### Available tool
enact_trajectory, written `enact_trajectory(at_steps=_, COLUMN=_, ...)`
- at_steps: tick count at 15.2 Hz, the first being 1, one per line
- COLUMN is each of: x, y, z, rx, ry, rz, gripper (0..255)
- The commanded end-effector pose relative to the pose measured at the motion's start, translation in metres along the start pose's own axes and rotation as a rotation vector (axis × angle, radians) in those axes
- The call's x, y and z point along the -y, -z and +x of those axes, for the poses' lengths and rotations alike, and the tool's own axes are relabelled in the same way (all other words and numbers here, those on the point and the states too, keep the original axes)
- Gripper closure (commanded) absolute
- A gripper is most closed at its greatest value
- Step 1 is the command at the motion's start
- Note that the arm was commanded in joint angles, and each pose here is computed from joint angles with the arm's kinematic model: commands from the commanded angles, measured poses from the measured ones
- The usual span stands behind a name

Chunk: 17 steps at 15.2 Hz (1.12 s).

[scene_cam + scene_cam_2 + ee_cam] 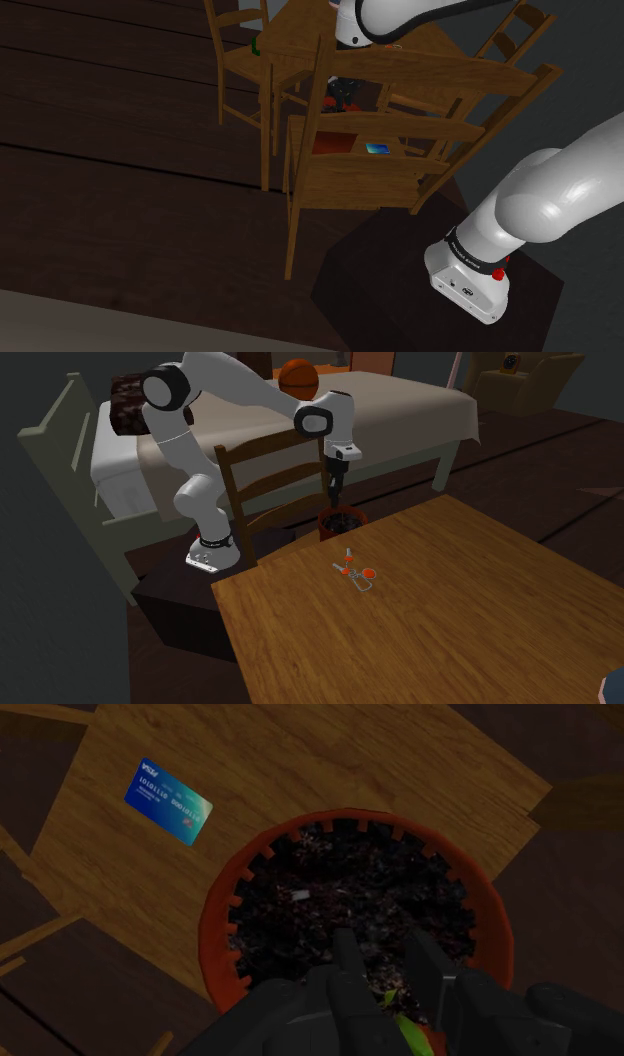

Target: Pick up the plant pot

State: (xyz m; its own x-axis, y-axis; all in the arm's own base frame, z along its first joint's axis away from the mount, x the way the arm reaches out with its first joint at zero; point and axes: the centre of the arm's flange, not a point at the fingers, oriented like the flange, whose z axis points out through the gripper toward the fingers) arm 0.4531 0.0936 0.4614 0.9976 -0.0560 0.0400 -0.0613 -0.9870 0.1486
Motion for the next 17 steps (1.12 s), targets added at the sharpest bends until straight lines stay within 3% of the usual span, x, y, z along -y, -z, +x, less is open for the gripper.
enact_trajectory(at_steps=1, x=-0.001, y=0.005, z=0.000, rx=0.001, ry=-0.001, rz=0.000, gripper=255)
enact_trajectory(at_steps=17, x=-0.013, y=0.078, z=0.003, rx=0.001, ry=-0.001, rz=0.000, gripper=255)
